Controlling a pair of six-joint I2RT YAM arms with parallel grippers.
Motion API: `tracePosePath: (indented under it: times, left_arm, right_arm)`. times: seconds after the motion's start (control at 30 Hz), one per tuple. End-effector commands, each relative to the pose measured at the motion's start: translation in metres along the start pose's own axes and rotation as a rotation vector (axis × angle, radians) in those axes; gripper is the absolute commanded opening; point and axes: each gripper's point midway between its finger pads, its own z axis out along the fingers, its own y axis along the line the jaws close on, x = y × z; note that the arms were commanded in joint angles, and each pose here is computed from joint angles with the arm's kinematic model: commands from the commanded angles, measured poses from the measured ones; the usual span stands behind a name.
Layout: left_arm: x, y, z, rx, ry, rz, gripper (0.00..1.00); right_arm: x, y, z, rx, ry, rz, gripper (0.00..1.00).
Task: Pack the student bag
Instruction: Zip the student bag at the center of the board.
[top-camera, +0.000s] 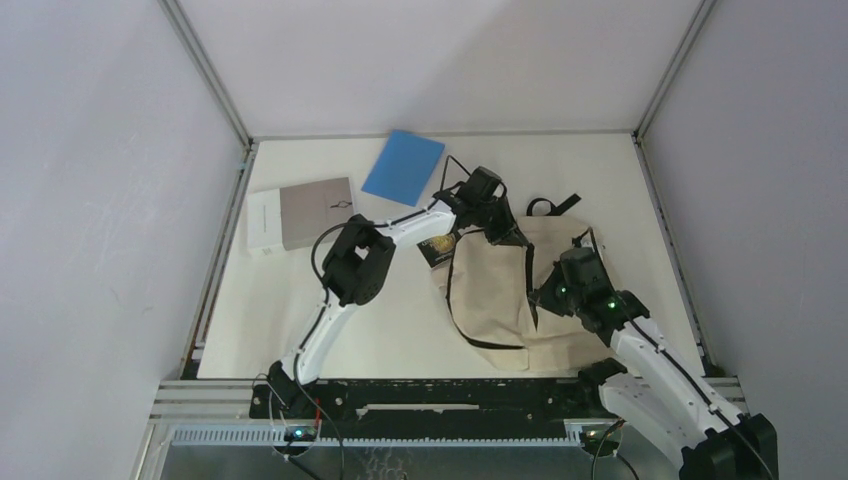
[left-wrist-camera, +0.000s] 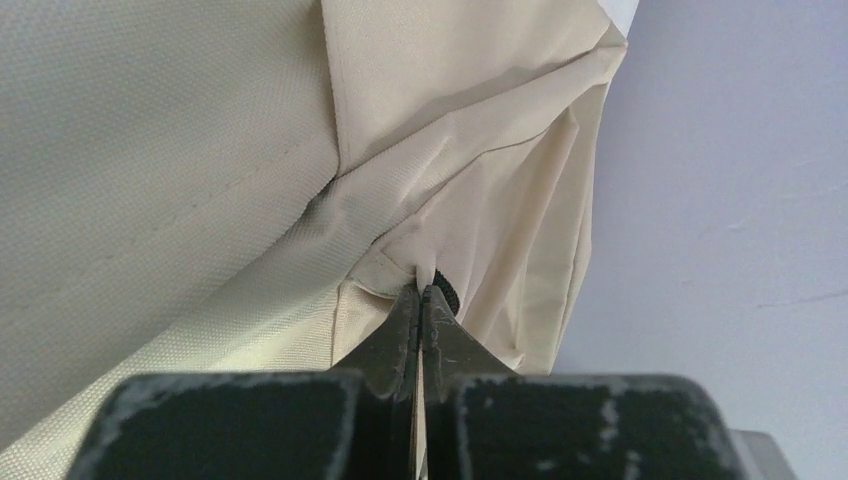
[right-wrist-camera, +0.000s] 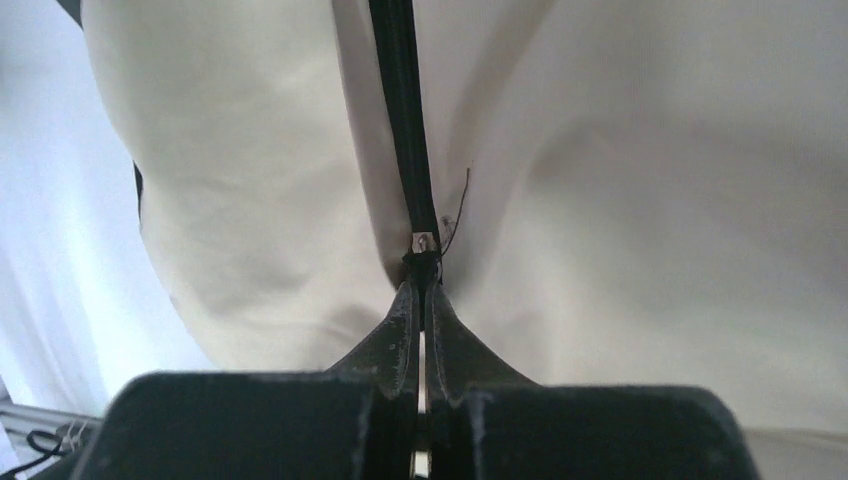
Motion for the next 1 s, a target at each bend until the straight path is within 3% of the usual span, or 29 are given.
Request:
tracePosePath:
  times: [0.0,0.5,0.63,0.77,0.8,0.83,0.9,0.97]
  left_arm:
    - [-0.052,-0.040,-0.024,0.093,-0.166,-0.005,0.00]
    - [-0.065,-0.039,-0.023,0.115,-0.205,-0.026,0.00]
    - [-0.052,-0.050,-0.031,0.129,-0.195,0.013,0.00]
    - [-0.030,-0.082,-0.055,0.148,-0.221,0.144,0.01]
    - [-0.027,-0.090,-0.061,0.161,-0.220,0.170,0.08]
    - [-0.025,-0.097,-0.067,0.175,-0.217,0.195,0.21]
    - [-0.019,-0.114,-0.079,0.207,-0.199,0.253,0.44]
    - [-0.008,-0.132,-0.094,0.242,-0.177,0.324,0.69]
  right_arm:
    - [0.033,-0.005,-0.008,-0.003,0.095,0.051,0.00]
    - [0.105,-0.059,-0.020,0.239,0.224,0.194,0.00]
    - [0.101,-0.046,-0.023,0.168,0.206,0.157,0.00]
    - [0.074,-0.028,-0.035,0.077,0.086,0.143,0.00]
    - [0.068,-0.025,-0.038,0.062,0.061,0.141,0.00]
    - [0.063,-0.021,-0.041,0.048,0.044,0.134,0.10]
    - [0.055,-0.014,-0.045,0.026,0.024,0.103,0.41]
    - [0.048,-0.007,-0.047,0.020,0.008,0.074,0.59]
